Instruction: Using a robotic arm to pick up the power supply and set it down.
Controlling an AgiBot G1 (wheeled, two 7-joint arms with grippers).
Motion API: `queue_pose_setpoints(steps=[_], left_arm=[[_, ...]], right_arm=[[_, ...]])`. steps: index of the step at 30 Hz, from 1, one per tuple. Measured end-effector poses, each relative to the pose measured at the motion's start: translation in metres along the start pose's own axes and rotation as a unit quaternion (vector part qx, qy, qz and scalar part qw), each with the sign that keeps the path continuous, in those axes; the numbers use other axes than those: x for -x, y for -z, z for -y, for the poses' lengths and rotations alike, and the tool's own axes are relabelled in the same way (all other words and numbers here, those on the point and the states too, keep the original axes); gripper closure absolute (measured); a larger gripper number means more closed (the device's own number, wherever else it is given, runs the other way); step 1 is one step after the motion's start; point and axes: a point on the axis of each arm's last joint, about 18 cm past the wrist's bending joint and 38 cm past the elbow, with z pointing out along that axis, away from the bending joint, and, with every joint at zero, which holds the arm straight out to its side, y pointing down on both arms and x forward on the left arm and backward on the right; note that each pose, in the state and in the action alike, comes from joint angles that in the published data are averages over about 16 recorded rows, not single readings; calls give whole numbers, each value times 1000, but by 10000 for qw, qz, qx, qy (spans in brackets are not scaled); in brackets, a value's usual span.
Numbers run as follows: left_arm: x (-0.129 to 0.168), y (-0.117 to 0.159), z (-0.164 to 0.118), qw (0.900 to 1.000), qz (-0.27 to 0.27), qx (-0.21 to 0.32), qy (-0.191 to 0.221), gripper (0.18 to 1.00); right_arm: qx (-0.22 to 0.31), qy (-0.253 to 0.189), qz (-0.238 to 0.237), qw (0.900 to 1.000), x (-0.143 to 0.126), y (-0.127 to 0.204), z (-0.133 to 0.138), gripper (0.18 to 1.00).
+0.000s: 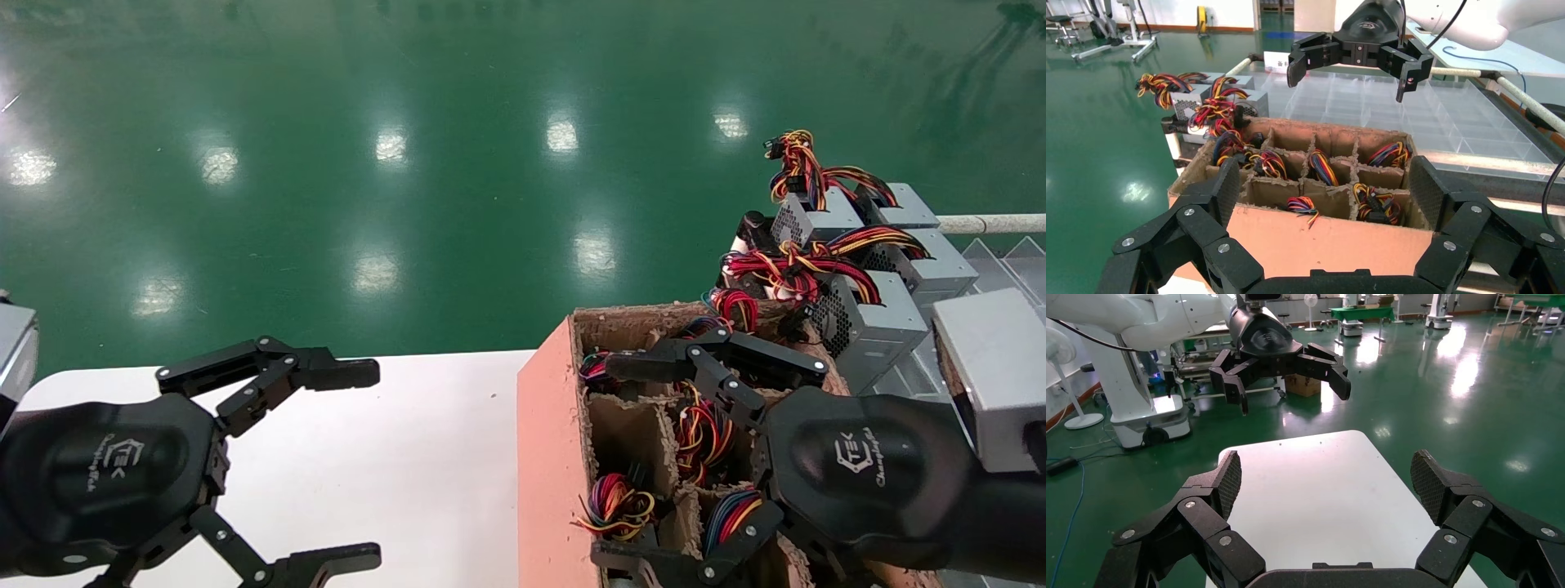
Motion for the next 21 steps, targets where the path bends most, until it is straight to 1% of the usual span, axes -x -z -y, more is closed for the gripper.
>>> queue_pose_setpoints(steps=[5, 12, 18, 21], left_arm=[[0, 0, 0, 10000, 0, 0, 0, 195], [0, 0, 0, 10000, 0, 0, 0, 235], [0, 0, 0, 10000, 0, 0, 0, 303], [0, 0, 0, 10000, 0, 0, 0, 359]], right_arm=[[208, 94, -95, 9997, -3, 0, -5, 179], [724, 376, -365, 9960, -15, -5, -18, 179], [1159, 647, -636, 9891, -36, -17, -32, 179], [1279, 691, -758, 9865, -49, -25, -39, 179]])
